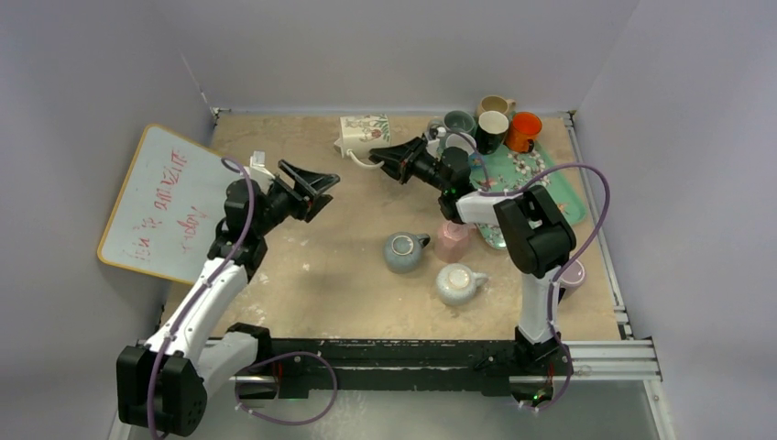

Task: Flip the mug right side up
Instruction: Turn over the cup at the center of the board, then place the cup on the tray.

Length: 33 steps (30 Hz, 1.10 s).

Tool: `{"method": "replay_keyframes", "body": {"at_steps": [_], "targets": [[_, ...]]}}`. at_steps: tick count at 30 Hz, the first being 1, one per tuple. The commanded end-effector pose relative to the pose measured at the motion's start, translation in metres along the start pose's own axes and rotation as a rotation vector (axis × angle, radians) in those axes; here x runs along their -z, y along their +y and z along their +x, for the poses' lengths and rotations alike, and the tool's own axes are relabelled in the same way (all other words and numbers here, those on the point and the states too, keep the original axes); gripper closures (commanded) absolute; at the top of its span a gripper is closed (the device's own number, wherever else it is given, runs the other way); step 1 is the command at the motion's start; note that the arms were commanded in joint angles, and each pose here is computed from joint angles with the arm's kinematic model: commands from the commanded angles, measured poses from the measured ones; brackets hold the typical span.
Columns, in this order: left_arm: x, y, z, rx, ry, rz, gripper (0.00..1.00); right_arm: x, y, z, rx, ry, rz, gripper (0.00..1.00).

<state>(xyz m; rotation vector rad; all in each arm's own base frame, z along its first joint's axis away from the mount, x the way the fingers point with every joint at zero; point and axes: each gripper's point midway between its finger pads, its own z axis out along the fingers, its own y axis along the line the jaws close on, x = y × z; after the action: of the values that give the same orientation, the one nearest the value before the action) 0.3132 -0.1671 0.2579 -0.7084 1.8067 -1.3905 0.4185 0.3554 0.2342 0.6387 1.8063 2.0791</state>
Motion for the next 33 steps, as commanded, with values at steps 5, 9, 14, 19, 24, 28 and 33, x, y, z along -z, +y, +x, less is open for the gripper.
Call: {"method": "replay_keyframes", "body": {"at_steps": [5,9,14,19,24,28,33], "targets": [[0.015,-0.015,0.002,-0.349,0.118,-0.122,0.11,0.023,0.108,0.003,0.169,0.017,-0.26,1.0],[0.024,-0.017,0.003,-0.51,0.203,-0.168,0.08,0.042,0.127,-0.016,0.202,-0.029,-0.265,1.0],[0.041,-0.003,-0.002,-0.68,0.268,-0.277,0.06,0.068,0.151,-0.038,0.259,-0.09,-0.264,1.0],[0.053,0.016,-0.013,-0.78,0.24,-0.364,0.05,0.085,0.163,-0.056,0.268,-0.128,-0.269,1.0],[0.06,0.038,-0.015,-0.833,0.228,-0.415,0.05,0.111,0.176,-0.072,0.292,-0.195,-0.272,1.0],[0.063,0.045,-0.013,-0.854,0.218,-0.407,0.05,0.137,0.175,-0.086,0.306,-0.268,-0.246,1.0],[0.068,0.044,-0.012,-0.869,0.22,-0.406,0.05,0.174,0.173,-0.097,0.312,-0.344,-0.228,1.0]]}}
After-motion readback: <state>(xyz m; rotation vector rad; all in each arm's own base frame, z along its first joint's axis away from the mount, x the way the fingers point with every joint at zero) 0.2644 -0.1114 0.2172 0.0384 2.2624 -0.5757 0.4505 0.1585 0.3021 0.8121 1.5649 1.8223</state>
